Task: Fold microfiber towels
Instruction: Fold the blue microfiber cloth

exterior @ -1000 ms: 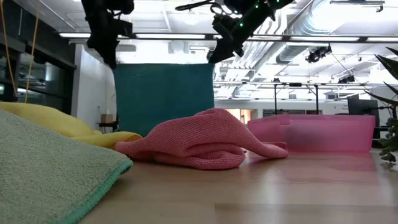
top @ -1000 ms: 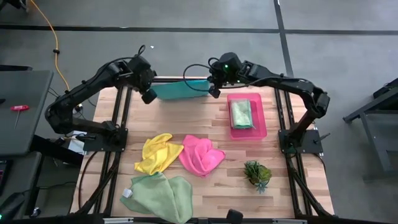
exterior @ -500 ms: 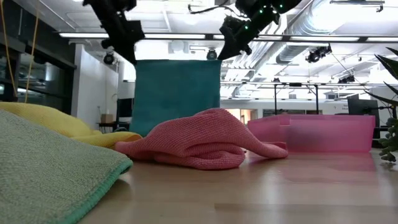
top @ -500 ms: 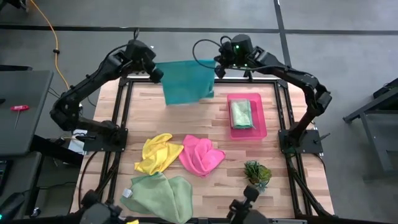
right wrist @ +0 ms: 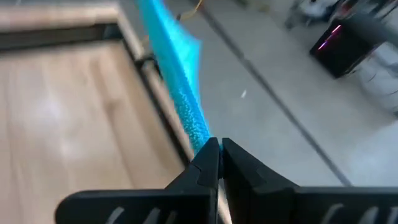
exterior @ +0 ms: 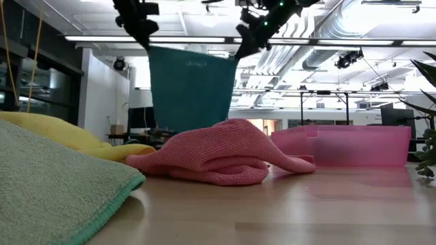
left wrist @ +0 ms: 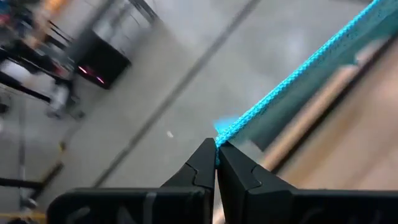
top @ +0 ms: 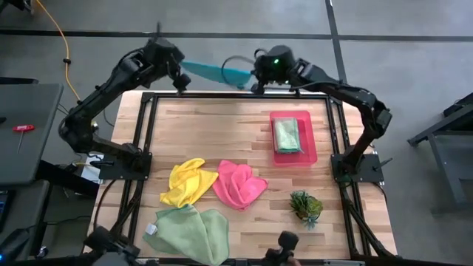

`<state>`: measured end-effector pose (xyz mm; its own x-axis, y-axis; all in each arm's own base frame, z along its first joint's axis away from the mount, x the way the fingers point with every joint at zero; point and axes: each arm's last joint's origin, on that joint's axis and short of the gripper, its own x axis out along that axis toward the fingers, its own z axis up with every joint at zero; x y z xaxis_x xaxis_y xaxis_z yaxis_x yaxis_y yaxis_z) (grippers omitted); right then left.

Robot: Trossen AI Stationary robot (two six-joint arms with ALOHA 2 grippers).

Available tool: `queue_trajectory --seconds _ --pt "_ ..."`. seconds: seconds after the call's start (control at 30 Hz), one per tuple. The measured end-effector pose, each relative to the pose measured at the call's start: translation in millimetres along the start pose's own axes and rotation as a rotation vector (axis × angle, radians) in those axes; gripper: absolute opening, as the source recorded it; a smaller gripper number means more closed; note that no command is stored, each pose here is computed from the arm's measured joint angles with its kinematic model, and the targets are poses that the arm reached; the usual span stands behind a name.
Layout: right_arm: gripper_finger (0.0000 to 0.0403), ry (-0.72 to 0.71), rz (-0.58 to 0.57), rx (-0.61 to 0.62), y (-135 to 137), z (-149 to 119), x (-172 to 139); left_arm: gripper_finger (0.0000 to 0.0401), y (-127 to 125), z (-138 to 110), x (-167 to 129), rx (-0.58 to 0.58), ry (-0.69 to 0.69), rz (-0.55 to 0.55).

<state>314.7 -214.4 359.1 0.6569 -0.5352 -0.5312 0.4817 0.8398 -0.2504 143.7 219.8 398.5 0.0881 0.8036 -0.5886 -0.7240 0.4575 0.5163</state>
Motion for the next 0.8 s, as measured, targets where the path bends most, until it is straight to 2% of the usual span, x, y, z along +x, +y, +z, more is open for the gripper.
queue_trajectory --seconds 0.13,0.33,0.5,0.8 --pt "0.0 0.094 0.028 -0.035 20.8 -15.8 15.7 0.0 -29.4 -19.8 14.9 0.004 0.123 -0.079" --pt "0.0 0.186 0.113 -0.046 54.8 -41.1 28.9 0.0 -83.6 -66.5 37.5 0.034 0.288 -0.2" --pt "0.0 0.245 0.237 -0.002 86.7 -60.1 31.8 0.0 -110.9 -95.2 28.9 -0.01 0.33 -0.292" --pt "0.0 0.382 0.351 0.064 141.4 -107.9 32.8 0.0 -157.1 -140.6 15.3 -0.104 0.433 -0.489"
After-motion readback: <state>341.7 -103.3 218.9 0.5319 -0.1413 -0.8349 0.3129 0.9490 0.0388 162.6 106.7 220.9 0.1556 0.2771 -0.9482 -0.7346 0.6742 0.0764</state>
